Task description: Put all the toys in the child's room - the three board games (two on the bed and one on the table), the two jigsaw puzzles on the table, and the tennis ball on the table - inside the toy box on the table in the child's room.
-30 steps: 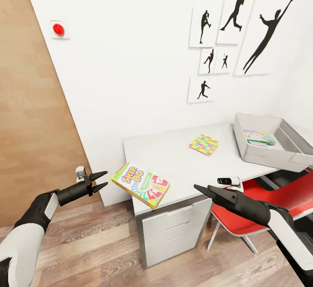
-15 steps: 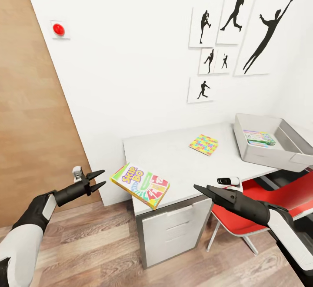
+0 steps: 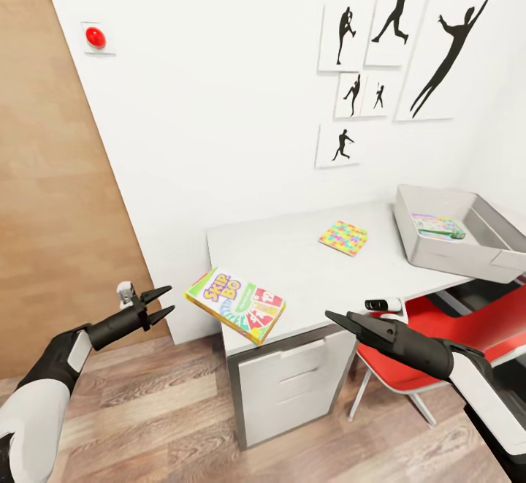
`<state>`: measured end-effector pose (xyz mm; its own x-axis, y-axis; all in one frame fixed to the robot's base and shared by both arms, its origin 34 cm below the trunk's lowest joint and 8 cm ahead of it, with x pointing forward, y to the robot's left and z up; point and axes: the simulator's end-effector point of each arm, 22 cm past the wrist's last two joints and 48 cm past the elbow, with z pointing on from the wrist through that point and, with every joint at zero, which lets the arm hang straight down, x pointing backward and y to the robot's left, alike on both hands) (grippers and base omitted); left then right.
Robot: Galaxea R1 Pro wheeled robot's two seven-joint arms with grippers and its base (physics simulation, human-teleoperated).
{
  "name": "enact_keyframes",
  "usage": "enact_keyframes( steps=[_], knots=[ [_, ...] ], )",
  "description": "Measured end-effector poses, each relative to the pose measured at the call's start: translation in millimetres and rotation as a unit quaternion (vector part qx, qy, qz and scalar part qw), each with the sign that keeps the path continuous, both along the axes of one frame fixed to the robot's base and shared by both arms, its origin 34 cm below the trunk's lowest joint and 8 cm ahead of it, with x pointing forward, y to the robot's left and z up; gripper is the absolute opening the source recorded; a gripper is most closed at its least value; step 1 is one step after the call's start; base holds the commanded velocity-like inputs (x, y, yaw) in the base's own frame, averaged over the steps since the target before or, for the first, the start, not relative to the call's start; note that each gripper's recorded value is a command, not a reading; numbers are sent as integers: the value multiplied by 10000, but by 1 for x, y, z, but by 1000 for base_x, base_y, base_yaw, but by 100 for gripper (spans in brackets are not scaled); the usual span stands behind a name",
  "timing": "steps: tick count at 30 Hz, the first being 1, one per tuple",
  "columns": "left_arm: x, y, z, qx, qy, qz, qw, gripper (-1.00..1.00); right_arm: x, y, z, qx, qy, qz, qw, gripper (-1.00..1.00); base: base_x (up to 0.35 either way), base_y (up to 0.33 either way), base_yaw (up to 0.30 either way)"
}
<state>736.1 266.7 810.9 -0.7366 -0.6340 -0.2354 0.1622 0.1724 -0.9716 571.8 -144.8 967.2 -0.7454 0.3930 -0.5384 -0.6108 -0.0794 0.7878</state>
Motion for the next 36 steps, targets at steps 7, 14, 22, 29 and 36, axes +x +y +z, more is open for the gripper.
enact_keyframes(
  steps=[7, 14, 22, 29, 36],
  knots=[
    [0, 1, -1, -23, -6, 25, 10000, 100, 0, 0, -2, 5, -1, 1, 10000, 100, 0, 0, 0],
    [-1, 2, -12, -20, -7, 31, 10000, 100, -1, 0, -13, 5, -5, -2, 10000, 100, 0, 0, 0],
    [-1, 2, -14, -20, -7, 32, 10000, 100, -2, 0, -15, 2, -6, -2, 10000, 100, 0, 0, 0],
    [-1, 2, -13, -21, -21, 33, 10000, 100, -2, 4, -12, 74, -23, 4, 10000, 100, 0, 0, -79],
    [-2, 2, -9, -19, -52, 34, 10000, 100, 0, 7, -13, 20, -1, -63, 10000, 100, 0, 0, -135]
  ],
)
